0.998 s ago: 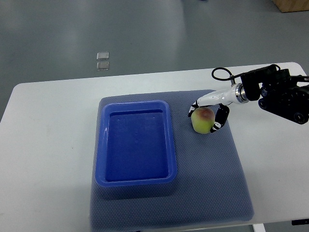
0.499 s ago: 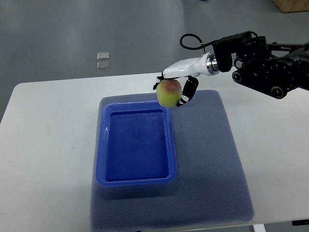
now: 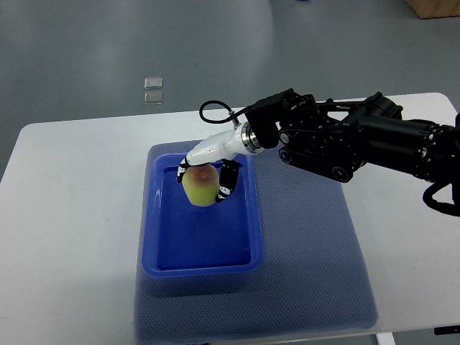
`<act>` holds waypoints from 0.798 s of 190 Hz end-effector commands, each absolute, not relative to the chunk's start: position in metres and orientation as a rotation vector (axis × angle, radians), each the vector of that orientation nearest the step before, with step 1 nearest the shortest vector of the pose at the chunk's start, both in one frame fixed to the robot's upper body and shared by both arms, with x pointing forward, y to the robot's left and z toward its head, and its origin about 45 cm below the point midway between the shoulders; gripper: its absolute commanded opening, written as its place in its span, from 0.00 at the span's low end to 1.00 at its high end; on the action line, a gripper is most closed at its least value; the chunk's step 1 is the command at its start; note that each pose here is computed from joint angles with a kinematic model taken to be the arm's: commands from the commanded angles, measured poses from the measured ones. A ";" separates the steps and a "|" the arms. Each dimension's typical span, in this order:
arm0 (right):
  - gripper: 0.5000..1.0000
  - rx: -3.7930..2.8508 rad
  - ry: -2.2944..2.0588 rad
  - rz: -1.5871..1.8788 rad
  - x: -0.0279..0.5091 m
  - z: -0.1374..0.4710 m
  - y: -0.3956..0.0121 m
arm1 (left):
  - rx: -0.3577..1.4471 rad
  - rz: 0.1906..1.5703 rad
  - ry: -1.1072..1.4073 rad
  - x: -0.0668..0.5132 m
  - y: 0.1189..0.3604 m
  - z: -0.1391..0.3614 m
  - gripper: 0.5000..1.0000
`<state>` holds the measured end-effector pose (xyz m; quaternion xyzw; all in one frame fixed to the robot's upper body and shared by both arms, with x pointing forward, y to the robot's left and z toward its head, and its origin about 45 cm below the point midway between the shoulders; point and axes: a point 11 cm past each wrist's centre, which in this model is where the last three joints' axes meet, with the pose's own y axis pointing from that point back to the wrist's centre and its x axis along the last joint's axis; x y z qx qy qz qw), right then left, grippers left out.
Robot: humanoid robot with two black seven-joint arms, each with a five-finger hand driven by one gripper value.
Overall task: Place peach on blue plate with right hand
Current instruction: 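Lift the peach and carry it over the blue tray, lowering it, then open the right hand fingers to release the peach in the tray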
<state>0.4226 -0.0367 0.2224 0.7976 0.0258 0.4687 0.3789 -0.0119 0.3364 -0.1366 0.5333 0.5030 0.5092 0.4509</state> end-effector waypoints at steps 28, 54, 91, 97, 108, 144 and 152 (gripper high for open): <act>0.74 2.034 0.052 1.151 0.423 0.208 -0.047 | 1.316 1.258 1.244 -0.012 0.336 -0.137 1.00; 0.86 2.034 0.061 1.139 0.423 0.208 -0.047 | 1.316 1.258 1.244 -0.012 0.336 -0.137 1.00; 0.86 2.033 0.054 1.150 0.425 0.213 -0.046 | 1.317 1.259 1.243 -0.012 0.337 -0.137 1.00; 0.86 2.036 0.049 1.153 0.425 0.213 -0.045 | 1.319 1.260 1.242 -0.012 0.337 -0.137 1.00; 0.86 2.041 0.036 1.160 0.427 0.216 -0.044 | 1.319 1.260 1.242 -0.012 0.337 -0.137 1.00; 0.86 2.189 -0.117 1.079 0.437 0.246 -0.034 | 1.320 1.259 1.241 -0.012 0.337 -0.137 1.00; 0.86 2.189 -0.118 1.078 0.437 0.246 -0.034 | 1.320 1.259 1.241 -0.012 0.337 -0.137 1.00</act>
